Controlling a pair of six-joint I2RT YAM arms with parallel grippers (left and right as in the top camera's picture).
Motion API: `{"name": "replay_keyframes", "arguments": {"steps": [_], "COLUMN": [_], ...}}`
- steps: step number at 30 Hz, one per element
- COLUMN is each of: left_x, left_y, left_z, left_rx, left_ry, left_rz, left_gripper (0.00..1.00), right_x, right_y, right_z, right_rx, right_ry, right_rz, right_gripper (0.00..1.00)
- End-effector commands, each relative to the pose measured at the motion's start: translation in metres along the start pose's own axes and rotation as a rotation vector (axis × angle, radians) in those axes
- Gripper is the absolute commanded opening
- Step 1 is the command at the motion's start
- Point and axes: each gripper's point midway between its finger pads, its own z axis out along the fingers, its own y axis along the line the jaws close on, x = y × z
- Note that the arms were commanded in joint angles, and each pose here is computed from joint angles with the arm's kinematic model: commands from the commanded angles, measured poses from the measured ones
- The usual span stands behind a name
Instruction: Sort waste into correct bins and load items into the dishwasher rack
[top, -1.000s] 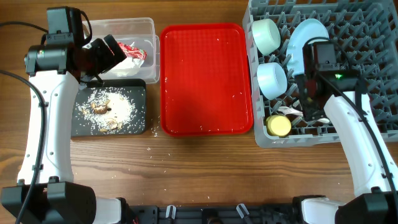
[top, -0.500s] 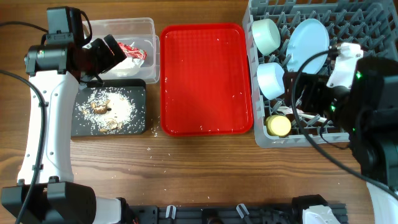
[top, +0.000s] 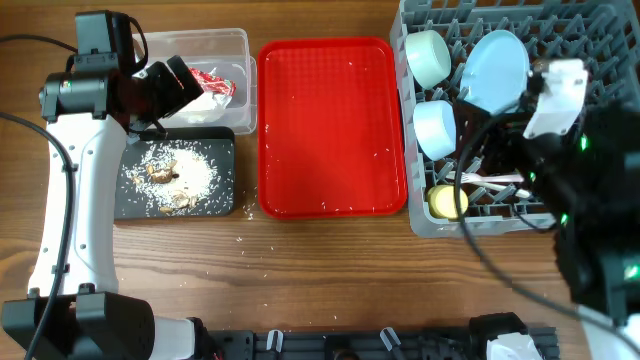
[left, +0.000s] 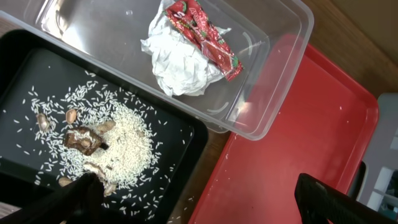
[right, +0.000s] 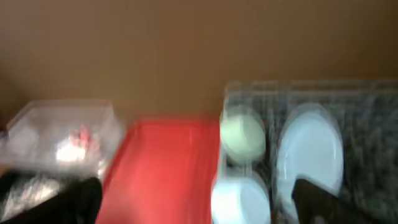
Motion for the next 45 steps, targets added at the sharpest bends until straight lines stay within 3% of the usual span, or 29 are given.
{"name": "replay_keyframes", "arguments": {"steps": [1,10,16,38,41,43,45], "left_x": [0.003,0.003,0.003,0.004,-0.007,-0.012,-0.012], "left_y": [-0.001,-0.001,-0.001,0.0,0.008,-0.009,-0.041], "left_z": [0.005,0.005,0.005,0.002,-0.017,-0.028,-0.037], "left_rx": [0.005,0.005,0.005,0.003,-0.043,0.025,0.164], "left_ry": [0.017,0.017,0.017,0.018,-0.076,-0.133,-0.198], "left_rz": [0.001,0.001,0.001,-0.001,0.012,0.053,0.23], "left_gripper": [1.0,1.0,1.0,1.0,1.0,1.0,1.0], "right_x": [0.03,0.141,0.182,0.201,0.201,0.201,0.201], "right_y": [-0.008,-0.021,-0.027,-0.03,-0.03,-0.03,-0.03], "right_z": [-0.007,-0.008,0.005,0.01,0.01,0.01,0.01], "right_rx": [0.008,-0.008,-0.016,-0.009,-0.009,-0.009,-0.009], "right_ry": [-0.126,-0.348,-0.398,-0.338,-0.338,-0.338,-0.338], "right_rz": [-0.043,-0.054,-0.05,-0.042,-0.043,-0.043,-0.043], "right_gripper": [1.0,1.0,1.0,1.0,1.0,1.0,0.99]}}
